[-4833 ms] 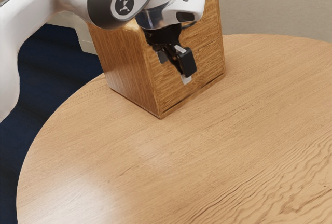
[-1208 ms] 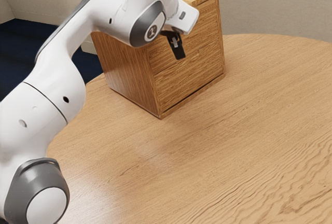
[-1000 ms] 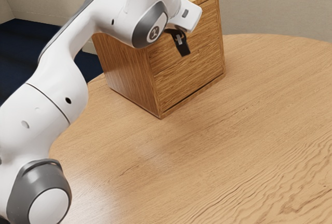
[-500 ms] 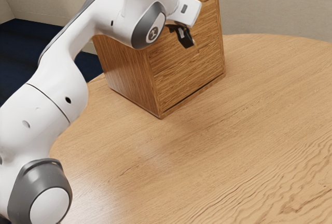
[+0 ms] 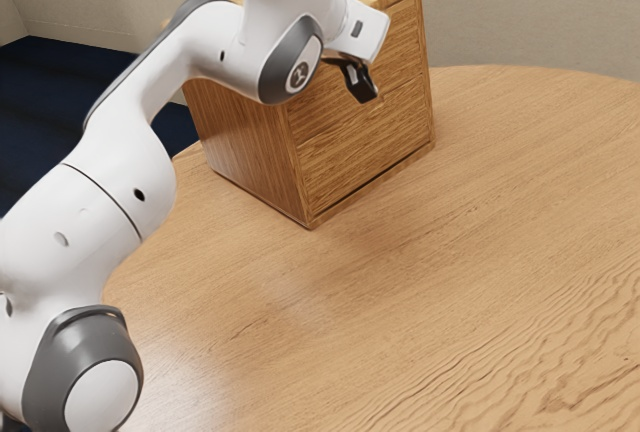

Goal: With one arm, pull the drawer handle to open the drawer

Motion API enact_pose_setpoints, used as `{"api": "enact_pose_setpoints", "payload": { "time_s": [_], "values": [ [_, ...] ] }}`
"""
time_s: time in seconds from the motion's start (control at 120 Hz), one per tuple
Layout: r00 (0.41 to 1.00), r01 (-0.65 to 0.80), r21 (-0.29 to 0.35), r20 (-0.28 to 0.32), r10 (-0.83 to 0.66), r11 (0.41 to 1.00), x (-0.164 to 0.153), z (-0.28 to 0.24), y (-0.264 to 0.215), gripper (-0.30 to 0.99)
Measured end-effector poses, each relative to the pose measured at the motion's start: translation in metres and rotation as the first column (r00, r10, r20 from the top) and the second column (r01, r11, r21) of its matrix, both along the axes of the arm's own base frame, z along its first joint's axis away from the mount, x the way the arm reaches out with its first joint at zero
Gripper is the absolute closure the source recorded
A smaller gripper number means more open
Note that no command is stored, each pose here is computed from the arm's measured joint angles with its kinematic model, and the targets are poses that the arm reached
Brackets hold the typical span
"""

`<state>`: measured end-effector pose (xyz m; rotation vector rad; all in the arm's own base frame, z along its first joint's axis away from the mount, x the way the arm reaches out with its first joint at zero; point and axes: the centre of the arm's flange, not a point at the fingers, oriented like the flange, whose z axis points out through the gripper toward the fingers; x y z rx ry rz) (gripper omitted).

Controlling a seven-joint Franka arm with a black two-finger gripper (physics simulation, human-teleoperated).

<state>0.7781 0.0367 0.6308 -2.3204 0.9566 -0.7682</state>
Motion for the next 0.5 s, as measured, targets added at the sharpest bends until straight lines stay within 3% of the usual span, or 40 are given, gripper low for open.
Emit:
{"api": "enact_pose_setpoints", "payload": {
  "time_s": [0.5],
  "values": [
    [0.999, 0.033, -0.05, -0.009, -0.034, 0.998, 0.005, -0.01, -0.023, -0.02]
  ]
}}
